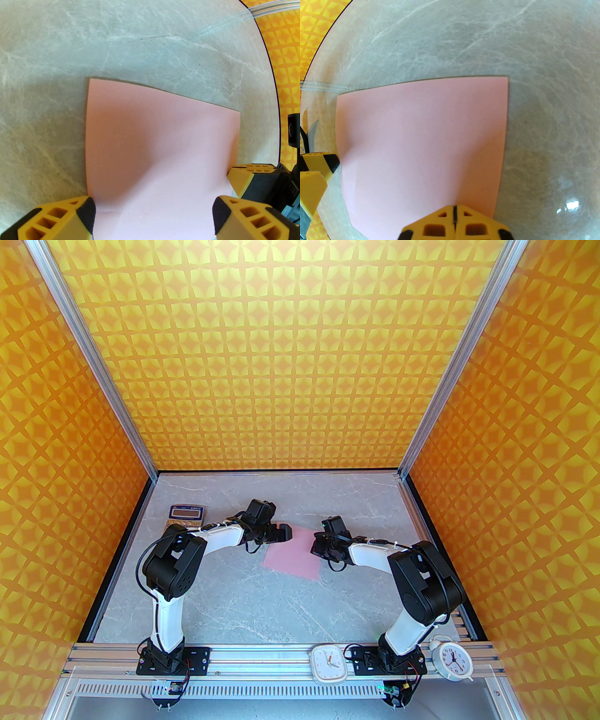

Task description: Fold a paper plane with a square sheet of paper (fold left side to right side)

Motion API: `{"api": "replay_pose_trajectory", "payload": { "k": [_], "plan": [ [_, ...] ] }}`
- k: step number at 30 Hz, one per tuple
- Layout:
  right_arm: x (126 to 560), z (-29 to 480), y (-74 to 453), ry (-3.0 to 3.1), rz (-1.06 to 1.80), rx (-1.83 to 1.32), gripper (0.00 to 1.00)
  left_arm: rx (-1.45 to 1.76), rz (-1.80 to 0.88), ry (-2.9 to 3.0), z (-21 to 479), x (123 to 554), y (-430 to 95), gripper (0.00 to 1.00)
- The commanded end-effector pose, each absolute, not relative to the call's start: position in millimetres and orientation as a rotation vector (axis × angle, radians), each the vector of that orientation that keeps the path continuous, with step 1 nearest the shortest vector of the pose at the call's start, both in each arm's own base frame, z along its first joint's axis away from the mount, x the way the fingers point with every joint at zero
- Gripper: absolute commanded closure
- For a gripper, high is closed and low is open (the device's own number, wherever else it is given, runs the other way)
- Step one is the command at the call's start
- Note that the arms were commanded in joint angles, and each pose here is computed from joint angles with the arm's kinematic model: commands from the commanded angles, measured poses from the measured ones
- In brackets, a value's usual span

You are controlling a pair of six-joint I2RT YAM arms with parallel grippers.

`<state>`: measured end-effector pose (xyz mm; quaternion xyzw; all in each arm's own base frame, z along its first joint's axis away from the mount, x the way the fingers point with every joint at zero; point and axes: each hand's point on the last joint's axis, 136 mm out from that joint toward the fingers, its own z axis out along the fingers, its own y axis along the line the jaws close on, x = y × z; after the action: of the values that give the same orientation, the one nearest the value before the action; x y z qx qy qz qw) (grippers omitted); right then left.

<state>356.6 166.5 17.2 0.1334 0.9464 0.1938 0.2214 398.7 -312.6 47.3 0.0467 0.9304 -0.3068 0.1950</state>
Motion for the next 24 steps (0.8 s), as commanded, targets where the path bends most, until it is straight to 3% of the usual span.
{"api": "replay_pose_trajectory", "payload": {
  "k": [1, 13, 24],
  "plan": [
    [332.9, -1.1, 159.2, 2.711, 0.491, 0.377, 1.0, 0.155, -0.808, 2.582, 48.8, 414.7, -313.3, 0.13],
    [332.9, -1.6, 159.3, 2.711, 0.492, 0.377, 1.0, 0.248, -0.581, 2.605, 23.1, 443.7, -306.6, 0.13],
    [333.6, -1.4, 159.0, 2.711, 0.487, 0.376, 1.0, 0.265, -0.691, 2.681, 14.6, 401.8, -320.9, 0.13]
  ]
}}
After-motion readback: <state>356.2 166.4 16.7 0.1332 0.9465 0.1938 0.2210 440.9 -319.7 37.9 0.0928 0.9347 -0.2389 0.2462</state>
